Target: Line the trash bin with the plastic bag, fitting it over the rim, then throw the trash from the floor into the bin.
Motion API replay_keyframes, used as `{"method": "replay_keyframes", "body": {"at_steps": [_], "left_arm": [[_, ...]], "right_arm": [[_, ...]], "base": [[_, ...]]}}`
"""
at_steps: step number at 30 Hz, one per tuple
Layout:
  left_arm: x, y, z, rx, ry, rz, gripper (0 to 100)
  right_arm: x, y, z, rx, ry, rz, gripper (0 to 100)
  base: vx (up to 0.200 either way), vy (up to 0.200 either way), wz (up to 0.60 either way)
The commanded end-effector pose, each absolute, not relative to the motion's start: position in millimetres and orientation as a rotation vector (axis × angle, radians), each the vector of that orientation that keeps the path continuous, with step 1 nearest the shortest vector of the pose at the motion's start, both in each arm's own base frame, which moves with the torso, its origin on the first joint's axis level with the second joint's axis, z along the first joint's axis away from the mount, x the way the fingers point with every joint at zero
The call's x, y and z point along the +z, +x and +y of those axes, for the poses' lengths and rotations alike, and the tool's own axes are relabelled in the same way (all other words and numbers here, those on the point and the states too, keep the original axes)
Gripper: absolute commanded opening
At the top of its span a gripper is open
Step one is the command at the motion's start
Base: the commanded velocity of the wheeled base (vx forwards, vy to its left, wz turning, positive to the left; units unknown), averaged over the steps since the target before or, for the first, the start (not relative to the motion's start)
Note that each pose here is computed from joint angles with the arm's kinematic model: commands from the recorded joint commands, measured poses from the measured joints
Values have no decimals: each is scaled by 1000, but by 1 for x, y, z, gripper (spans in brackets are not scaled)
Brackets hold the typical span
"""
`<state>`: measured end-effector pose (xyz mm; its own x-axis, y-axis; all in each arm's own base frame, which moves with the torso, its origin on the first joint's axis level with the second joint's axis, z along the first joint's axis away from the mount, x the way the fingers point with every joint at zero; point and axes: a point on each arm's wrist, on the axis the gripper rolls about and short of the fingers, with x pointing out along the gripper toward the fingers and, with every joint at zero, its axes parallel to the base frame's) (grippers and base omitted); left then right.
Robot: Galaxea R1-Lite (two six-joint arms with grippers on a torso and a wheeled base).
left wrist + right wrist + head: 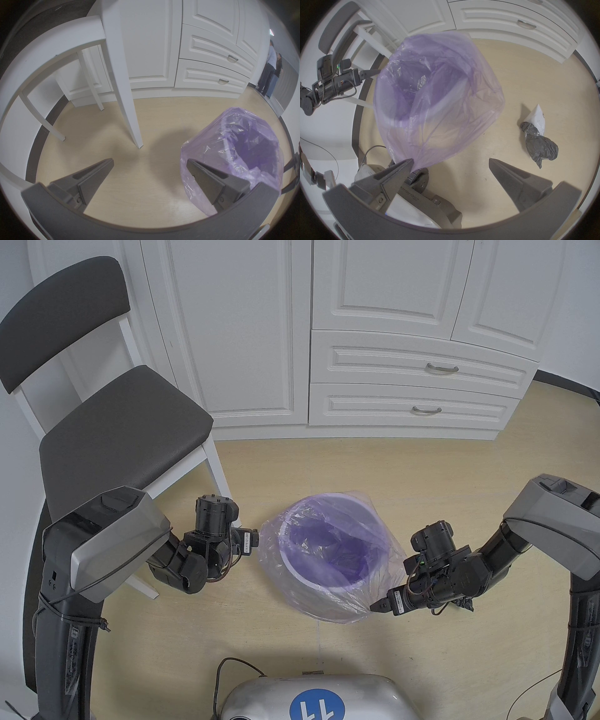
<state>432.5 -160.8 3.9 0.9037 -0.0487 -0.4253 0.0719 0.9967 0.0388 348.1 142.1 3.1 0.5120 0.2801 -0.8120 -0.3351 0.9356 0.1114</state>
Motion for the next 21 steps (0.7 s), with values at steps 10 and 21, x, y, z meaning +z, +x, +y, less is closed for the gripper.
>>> {"method": "replay_keyframes", "body": {"at_steps": [10, 21], "left_arm": [[-7, 430, -174, -92, 44, 405, 100], [0, 421, -198, -131, -3, 369, 100]], "right_arm": [[-53, 385, 168, 181, 17, 967, 100], [-56, 374, 210, 221, 67, 886, 100]], "base": [[0, 0, 0], [0, 0, 0]]}}
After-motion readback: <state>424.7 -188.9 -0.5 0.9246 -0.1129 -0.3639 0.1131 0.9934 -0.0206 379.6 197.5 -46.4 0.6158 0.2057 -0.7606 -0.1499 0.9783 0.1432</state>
